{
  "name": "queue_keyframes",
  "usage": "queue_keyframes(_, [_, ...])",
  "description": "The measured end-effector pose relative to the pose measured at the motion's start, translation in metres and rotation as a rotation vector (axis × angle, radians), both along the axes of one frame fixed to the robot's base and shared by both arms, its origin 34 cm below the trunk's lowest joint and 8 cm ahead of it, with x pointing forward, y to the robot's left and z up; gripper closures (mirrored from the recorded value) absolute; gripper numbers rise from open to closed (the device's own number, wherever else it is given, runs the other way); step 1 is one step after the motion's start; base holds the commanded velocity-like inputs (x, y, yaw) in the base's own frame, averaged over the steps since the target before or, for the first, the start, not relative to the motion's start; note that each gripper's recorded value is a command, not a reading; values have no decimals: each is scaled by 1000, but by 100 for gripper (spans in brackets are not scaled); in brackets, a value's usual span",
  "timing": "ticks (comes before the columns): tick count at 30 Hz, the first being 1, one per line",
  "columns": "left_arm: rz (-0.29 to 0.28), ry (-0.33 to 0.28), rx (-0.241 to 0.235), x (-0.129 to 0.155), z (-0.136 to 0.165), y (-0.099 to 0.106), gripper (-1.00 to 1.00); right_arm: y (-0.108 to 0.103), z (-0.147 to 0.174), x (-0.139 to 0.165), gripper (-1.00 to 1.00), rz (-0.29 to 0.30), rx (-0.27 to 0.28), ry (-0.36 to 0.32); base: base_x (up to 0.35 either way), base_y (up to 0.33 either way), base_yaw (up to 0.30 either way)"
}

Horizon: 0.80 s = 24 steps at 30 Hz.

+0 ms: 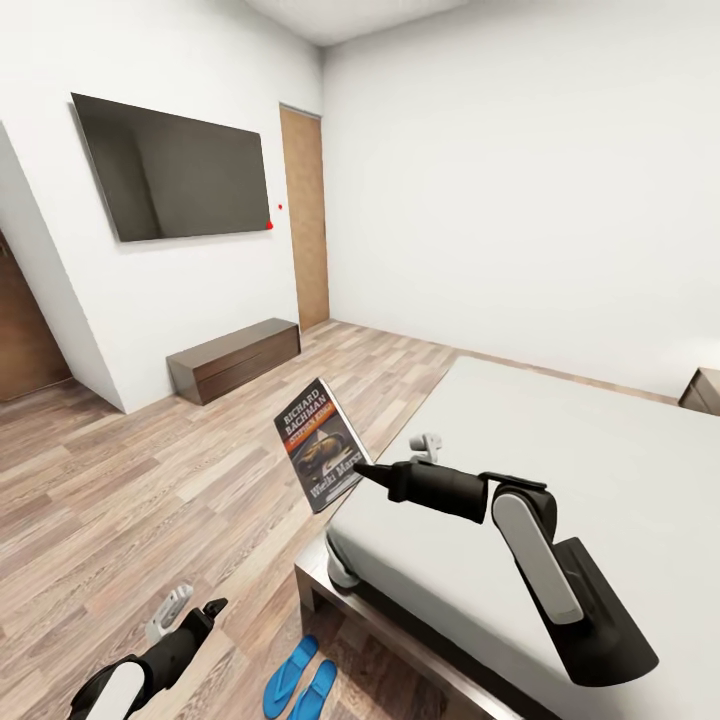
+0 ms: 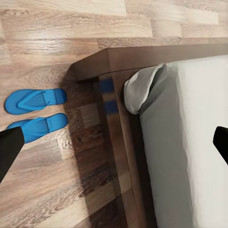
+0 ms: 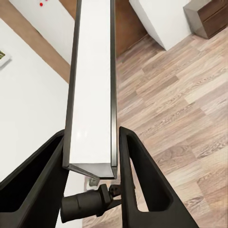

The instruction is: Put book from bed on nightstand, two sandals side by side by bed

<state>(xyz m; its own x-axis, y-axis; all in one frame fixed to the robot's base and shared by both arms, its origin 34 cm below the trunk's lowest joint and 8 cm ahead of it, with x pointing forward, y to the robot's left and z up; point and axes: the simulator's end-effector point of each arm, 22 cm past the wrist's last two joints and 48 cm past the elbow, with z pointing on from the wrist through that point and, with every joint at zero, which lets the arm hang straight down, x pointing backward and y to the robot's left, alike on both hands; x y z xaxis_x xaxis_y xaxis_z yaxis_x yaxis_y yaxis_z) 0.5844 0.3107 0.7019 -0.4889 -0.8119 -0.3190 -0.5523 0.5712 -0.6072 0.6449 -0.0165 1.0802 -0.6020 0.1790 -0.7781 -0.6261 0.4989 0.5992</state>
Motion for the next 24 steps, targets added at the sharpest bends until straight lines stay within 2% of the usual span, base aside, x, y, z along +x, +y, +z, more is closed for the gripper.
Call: queue_keyframes(24, [-5, 12, 1, -2, -5, -1, -100, 1, -14, -7, 100, 32, -29, 51, 0, 0, 10])
